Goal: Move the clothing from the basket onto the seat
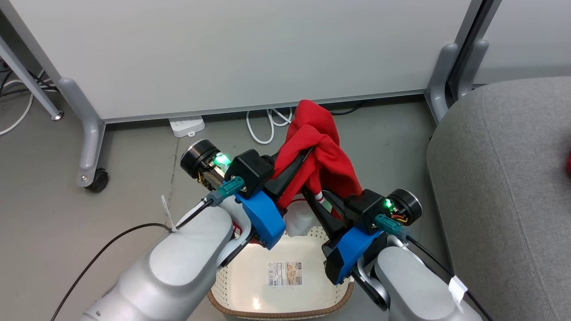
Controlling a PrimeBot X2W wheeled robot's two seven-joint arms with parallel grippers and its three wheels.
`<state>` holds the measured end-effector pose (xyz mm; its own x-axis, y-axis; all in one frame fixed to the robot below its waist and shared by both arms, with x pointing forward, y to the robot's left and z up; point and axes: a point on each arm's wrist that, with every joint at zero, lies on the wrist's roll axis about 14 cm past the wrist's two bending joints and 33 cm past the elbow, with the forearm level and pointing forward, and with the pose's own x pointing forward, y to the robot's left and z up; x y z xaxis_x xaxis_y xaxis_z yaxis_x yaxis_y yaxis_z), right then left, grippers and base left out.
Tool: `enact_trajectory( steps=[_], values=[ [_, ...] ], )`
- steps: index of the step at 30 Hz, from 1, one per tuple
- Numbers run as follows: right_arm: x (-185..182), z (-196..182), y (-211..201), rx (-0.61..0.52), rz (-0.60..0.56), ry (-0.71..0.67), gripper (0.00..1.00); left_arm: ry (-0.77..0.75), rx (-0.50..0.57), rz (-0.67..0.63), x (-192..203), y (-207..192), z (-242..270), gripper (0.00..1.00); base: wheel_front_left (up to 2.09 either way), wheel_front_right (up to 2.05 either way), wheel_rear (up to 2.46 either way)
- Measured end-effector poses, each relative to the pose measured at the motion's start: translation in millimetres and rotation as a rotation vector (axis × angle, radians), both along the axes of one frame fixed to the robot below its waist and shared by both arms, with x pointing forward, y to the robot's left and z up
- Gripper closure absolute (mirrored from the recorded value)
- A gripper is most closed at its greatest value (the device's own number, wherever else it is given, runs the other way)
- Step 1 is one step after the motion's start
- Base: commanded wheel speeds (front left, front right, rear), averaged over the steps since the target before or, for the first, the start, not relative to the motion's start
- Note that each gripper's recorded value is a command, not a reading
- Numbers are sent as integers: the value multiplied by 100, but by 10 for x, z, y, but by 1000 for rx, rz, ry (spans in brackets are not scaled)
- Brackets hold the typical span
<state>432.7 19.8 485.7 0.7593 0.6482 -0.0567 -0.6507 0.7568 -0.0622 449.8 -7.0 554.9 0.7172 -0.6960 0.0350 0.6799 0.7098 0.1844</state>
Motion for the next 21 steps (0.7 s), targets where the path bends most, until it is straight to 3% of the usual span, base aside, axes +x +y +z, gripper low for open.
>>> enact_trajectory(
  steps=[12, 13, 14, 21],
  values=[
    [-5, 6, 19, 8, 4, 3, 100, -2, 1, -3, 1, 2, 4, 99, 0, 0, 0],
    [-5, 5, 19, 8, 4, 3, 100, -2, 1, -2, 3, 4, 6, 56, 0, 0, 0],
    [-5, 7, 20, 9, 4, 3, 100, -3, 0, -1, 6, 6, 9, 0, 0, 0, 0],
    [-8, 10, 24, 9, 6, 2, 100, -8, -6, 8, 22, 23, 35, 0, 0, 0, 0]
  ],
)
